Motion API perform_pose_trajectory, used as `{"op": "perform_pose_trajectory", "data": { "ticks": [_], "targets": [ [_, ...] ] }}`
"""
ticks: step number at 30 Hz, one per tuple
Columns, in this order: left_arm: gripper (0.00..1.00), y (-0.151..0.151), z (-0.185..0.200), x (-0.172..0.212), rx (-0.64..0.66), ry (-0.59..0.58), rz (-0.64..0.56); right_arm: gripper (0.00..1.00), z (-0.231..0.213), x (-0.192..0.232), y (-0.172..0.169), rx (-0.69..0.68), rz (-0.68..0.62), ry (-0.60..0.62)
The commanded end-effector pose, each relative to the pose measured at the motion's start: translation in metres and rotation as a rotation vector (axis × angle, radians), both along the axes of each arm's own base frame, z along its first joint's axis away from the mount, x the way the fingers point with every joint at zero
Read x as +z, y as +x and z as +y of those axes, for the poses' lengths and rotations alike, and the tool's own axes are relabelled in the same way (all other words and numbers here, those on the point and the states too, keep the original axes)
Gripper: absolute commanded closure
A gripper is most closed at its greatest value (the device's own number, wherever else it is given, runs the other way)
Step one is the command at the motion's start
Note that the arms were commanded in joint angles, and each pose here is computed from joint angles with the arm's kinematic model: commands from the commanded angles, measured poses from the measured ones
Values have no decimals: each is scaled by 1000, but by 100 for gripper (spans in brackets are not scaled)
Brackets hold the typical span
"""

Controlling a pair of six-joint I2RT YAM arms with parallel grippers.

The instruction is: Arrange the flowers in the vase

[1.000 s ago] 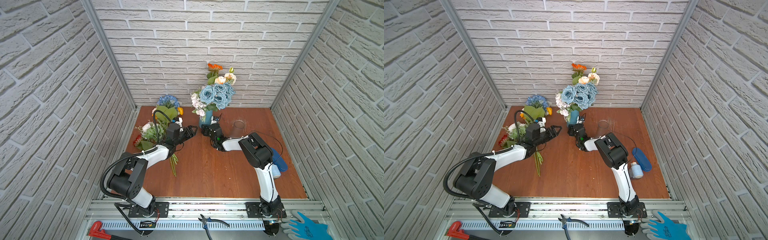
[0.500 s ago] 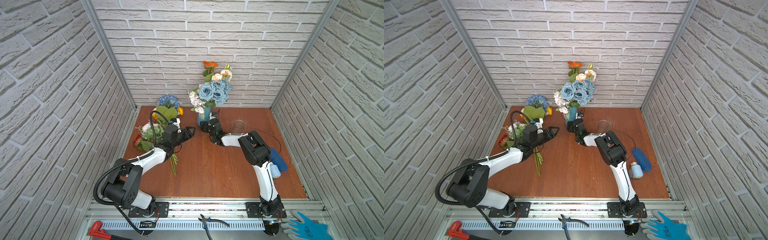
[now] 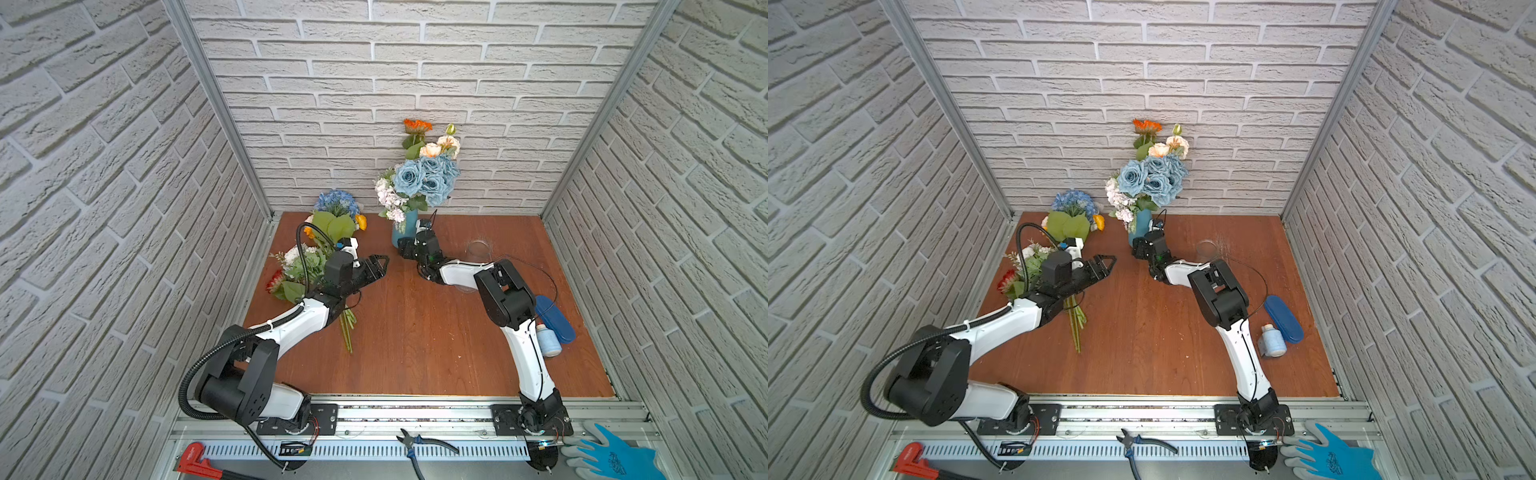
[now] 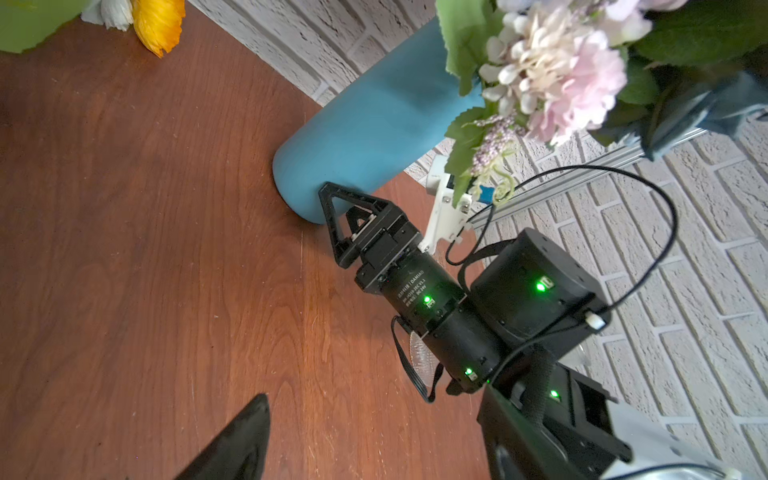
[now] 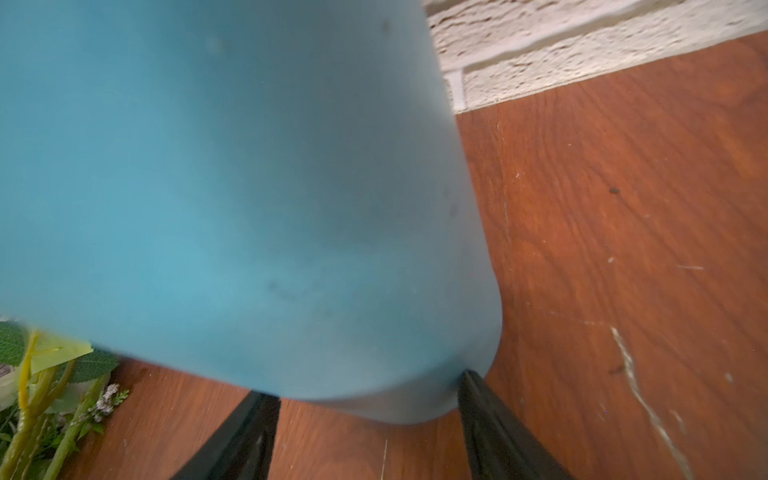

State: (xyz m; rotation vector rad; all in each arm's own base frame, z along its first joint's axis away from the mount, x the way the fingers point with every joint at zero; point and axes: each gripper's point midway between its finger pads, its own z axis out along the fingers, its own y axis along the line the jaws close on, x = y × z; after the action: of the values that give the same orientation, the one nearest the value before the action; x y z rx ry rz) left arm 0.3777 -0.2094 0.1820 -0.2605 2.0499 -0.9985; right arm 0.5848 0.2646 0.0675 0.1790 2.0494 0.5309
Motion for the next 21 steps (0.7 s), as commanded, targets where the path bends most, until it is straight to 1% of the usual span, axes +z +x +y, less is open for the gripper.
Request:
{"op": "perform_pose_trajectory", "data": {
  "ticks": [1, 7, 13, 14, 17, 21],
  "targets": [
    [21, -1, 8, 8, 19, 17, -42, 31, 2, 5, 7, 18, -17, -2],
    [21, -3, 11, 11, 26, 30, -47, 31, 5, 10, 4, 41, -24, 0],
    [18, -1, 22, 13, 49, 43, -53, 29, 4, 38, -13, 71, -65, 30],
    [15, -1, 24, 14, 54, 47, -57, 29, 3, 43, -17, 75, -70, 35],
    [2, 1, 40, 22, 89, 71, -75, 27, -2, 52, -34, 86, -70, 44],
    [2, 2, 68, 32, 151, 119, -93, 25, -4, 65, -63, 128, -51, 53]
  ]
}}
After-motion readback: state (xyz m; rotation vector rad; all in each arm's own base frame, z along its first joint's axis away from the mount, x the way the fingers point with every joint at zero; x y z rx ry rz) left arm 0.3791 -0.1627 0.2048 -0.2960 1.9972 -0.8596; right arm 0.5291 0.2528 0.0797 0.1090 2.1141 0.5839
